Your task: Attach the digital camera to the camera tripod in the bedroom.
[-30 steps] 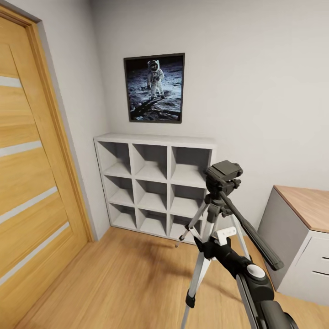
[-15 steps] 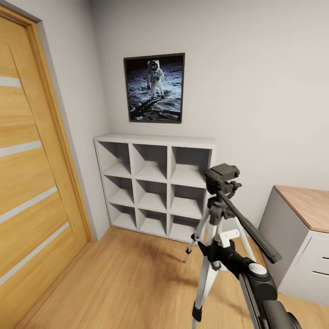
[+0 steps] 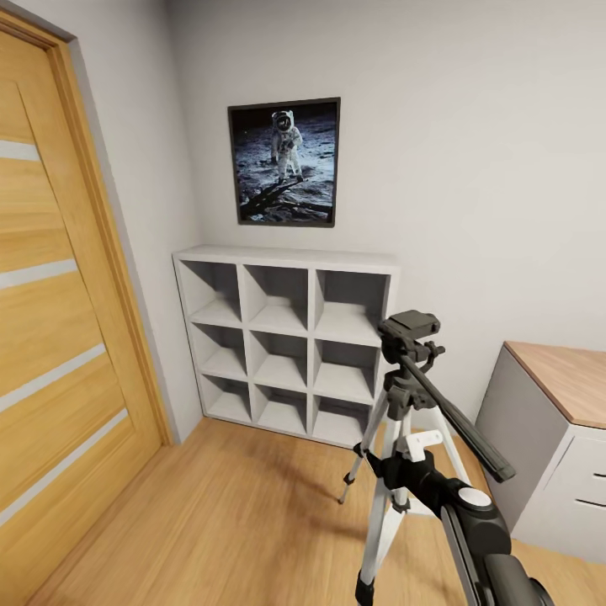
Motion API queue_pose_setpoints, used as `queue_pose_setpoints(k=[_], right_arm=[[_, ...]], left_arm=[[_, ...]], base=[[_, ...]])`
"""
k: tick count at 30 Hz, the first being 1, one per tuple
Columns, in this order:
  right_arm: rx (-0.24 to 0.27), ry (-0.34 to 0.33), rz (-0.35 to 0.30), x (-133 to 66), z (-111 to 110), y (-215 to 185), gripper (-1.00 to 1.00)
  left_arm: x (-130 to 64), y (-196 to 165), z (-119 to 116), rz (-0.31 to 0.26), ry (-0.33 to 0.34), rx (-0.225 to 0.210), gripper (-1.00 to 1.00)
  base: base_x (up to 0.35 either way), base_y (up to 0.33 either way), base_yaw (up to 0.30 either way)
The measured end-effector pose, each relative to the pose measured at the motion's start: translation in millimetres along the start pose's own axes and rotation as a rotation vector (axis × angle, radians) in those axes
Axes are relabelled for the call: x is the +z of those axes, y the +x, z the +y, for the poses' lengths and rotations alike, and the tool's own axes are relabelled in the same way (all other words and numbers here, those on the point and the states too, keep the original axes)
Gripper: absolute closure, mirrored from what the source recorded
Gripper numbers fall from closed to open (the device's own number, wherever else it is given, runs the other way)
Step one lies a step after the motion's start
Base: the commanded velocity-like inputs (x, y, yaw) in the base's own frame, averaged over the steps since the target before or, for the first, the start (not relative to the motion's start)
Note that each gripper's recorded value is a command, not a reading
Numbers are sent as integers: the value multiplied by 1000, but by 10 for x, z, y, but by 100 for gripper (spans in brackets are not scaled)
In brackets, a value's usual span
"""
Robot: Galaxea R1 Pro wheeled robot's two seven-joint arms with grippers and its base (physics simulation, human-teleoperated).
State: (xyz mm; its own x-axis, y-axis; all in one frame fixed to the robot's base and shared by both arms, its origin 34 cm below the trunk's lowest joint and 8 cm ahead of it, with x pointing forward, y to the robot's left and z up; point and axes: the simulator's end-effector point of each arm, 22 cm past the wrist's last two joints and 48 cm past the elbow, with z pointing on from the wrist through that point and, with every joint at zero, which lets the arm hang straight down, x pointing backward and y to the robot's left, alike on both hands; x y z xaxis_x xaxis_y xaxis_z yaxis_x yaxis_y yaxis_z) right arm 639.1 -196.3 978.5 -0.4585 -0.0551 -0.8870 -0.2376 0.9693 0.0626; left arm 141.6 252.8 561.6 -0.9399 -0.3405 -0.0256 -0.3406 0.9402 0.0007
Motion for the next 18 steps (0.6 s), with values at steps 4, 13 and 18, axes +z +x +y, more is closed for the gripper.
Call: queue_pose_setpoints(k=[4,13,18], right_arm=[[56,-41,-13,0,91,-30,100],[64,-41,-35,-1,91,-78,100],[62,-38,-38,-1,83,-83,100]], left_arm=[[0,1,-3,0,0,0,-100],[0,2,-11,0,1,0,-100],[0,4,-12,1,1,2,-100]], base=[[0,0,0],[0,0,0],[11,0,0]])
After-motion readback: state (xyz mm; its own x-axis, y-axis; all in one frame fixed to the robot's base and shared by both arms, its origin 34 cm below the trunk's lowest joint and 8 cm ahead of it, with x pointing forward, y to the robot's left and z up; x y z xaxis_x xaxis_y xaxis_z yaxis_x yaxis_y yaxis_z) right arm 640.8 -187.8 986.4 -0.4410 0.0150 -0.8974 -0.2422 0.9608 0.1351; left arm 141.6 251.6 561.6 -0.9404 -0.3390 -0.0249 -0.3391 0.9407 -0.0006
